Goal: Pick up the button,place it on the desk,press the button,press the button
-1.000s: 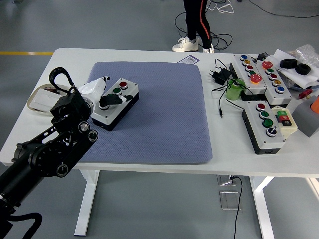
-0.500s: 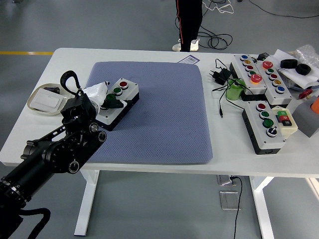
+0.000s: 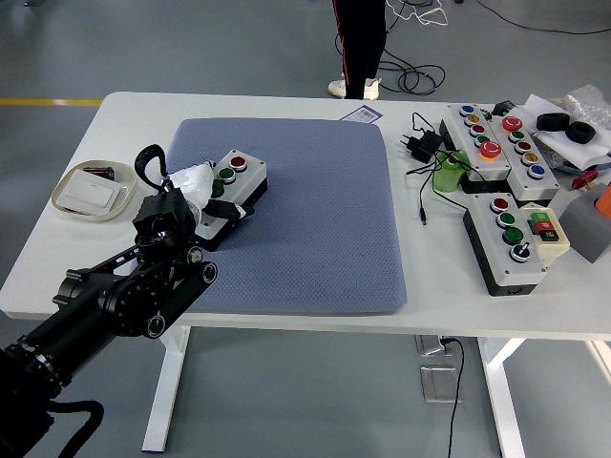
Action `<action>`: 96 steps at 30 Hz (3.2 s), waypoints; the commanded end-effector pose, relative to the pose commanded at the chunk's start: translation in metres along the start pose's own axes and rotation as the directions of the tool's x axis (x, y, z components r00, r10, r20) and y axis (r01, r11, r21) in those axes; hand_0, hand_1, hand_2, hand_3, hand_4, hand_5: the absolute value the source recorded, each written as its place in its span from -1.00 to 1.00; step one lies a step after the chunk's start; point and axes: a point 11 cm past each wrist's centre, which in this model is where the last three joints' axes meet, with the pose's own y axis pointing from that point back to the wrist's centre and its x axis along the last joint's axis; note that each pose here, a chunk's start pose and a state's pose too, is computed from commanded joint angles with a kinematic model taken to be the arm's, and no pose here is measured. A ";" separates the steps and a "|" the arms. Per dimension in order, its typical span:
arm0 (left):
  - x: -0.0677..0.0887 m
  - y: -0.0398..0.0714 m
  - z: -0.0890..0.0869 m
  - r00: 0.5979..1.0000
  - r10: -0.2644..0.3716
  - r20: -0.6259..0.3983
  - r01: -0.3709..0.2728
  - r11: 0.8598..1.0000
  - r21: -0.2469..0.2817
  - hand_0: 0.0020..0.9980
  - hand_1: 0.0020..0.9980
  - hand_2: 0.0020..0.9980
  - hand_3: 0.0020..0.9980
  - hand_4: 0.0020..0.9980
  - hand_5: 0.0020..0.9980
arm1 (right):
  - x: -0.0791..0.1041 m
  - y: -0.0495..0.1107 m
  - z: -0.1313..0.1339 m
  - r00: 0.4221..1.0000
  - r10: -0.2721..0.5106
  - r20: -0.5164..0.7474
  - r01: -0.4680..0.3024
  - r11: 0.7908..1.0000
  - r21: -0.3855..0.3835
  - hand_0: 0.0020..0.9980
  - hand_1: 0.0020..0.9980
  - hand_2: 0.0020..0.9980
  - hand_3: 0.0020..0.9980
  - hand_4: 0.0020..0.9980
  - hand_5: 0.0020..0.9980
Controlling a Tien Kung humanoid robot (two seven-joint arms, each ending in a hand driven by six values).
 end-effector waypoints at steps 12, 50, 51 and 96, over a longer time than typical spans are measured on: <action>-0.003 -0.002 -0.007 0.999 0.006 0.041 -0.006 1.000 0.015 0.14 0.00 -0.09 0.31 0.43 -1.00 | 0.001 0.000 0.001 1.000 0.001 -0.003 -0.001 1.000 -0.001 0.29 0.06 0.26 0.22 -0.51 -0.35; -0.002 0.045 0.061 0.977 0.075 0.202 0.102 0.666 -0.739 -0.28 -0.67 -0.75 -0.55 0.02 -1.00 | -0.001 0.001 -0.003 1.000 -0.004 0.011 0.004 1.000 0.005 0.29 0.06 0.25 0.22 -0.51 -0.36; -0.002 0.045 0.061 0.976 0.077 0.205 0.103 0.666 -0.739 -0.28 -0.67 -0.75 -0.55 0.02 -1.00 | -0.001 0.001 -0.003 1.000 -0.004 0.011 0.004 1.000 0.005 0.29 0.06 0.25 0.22 -0.51 -0.36; -0.006 0.033 0.043 0.969 -0.159 0.190 0.244 0.749 -0.617 1.00 1.00 1.00 1.00 1.00 -0.41 | 0.000 -0.001 0.002 1.000 -0.001 0.012 0.001 1.000 -0.005 0.29 0.07 0.25 0.23 -0.47 -0.42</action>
